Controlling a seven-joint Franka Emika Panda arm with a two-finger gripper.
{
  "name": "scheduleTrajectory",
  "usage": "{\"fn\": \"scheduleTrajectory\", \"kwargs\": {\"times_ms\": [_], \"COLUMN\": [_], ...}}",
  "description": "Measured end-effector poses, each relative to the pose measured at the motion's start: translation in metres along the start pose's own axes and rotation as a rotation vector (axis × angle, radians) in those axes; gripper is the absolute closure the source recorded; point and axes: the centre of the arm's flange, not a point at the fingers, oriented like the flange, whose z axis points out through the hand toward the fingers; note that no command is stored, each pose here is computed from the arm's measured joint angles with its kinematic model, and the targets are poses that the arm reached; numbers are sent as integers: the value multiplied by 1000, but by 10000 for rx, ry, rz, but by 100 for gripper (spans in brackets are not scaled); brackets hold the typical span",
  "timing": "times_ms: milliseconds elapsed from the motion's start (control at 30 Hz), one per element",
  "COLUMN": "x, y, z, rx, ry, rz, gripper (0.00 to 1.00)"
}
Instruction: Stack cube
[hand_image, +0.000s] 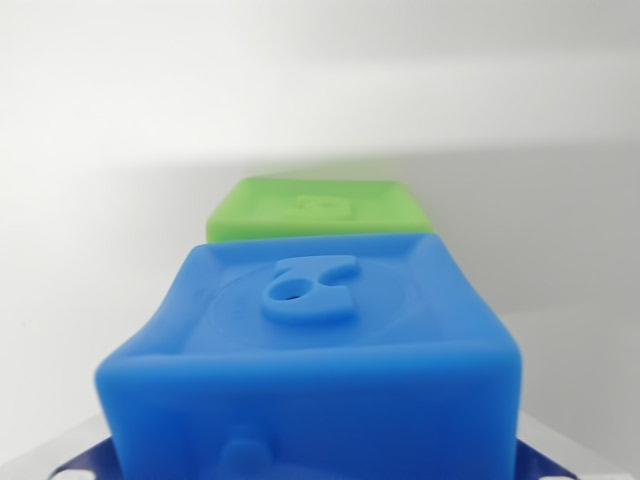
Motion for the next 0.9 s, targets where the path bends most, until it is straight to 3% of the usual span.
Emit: {"fn": "scheduleTrajectory", "kwargs": {"times_ms": [367,400,900], "x": [0,0,0], "y": [0,0,0], "z": [5,5,5], "rx": [7,7,12], "ry": [5,6,10], "rz": [1,2,2], "gripper": [100,0,0]}}
